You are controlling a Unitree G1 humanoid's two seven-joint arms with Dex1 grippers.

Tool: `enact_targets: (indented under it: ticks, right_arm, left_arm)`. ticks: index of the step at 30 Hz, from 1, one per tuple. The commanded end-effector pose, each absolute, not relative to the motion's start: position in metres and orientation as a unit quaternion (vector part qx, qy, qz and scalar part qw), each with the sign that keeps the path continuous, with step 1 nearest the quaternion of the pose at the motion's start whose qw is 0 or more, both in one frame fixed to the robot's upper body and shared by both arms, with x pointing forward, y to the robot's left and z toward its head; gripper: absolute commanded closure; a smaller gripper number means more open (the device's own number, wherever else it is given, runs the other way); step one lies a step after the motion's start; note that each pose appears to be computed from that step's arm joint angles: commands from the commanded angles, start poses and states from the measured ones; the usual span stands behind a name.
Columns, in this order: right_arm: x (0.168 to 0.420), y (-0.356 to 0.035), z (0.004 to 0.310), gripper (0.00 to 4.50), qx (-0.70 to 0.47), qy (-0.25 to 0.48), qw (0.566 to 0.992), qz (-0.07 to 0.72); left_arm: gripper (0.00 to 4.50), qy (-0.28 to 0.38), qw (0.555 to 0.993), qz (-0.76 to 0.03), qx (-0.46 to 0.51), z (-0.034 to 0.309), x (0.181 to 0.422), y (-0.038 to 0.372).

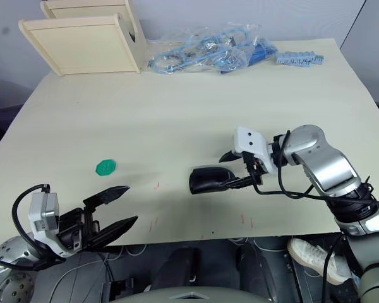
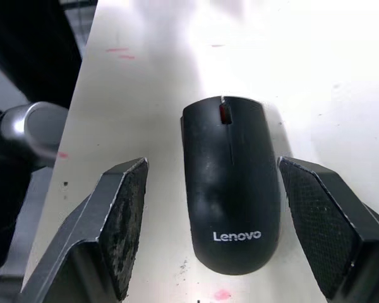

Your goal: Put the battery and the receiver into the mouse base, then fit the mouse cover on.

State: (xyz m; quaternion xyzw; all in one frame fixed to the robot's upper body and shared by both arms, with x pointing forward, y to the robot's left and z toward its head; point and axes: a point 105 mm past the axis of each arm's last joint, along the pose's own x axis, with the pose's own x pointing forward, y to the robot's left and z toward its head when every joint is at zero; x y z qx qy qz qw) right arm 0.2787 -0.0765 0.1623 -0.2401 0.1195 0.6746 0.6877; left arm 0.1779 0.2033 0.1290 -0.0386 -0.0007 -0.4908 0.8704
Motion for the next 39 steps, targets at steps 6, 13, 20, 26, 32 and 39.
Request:
enact_targets:
  ticks: [6, 13, 20, 26, 32, 39]
  right_arm:
    - [0.264, -0.08, 0.166, 1.08, -0.137, 0.029, 0.703, 0.698]
    - [0.278, -0.081, 0.15, 1.08, -0.115, 0.027, 0.716, 0.688]
    - [0.284, -0.079, 0.133, 1.08, -0.116, 0.033, 0.715, 0.689]
    - [0.289, -0.079, 0.125, 0.04, -0.127, 0.035, 0.714, 0.687]
    - [0.292, -0.08, 0.118, 0.04, -0.147, 0.04, 0.715, 0.682]
    - [0.295, -0.081, 0.115, 0.04, -0.161, 0.041, 0.714, 0.68]
  left_arm:
    - [0.0, 0.0, 0.861, -0.508, -0.031, 0.134, 0.179, 0.203]
    - [0.0, 0.003, 0.856, -0.516, -0.028, 0.137, 0.18, 0.201]
    - [0.0, 0.005, 0.855, -0.518, -0.025, 0.139, 0.179, 0.202]
    - [0.0, 0.007, 0.855, -0.519, -0.022, 0.141, 0.178, 0.203]
    - [0.0, 0.009, 0.855, -0.519, -0.02, 0.14, 0.178, 0.204]
    - [0.0, 0.008, 0.855, -0.518, -0.019, 0.139, 0.178, 0.203]
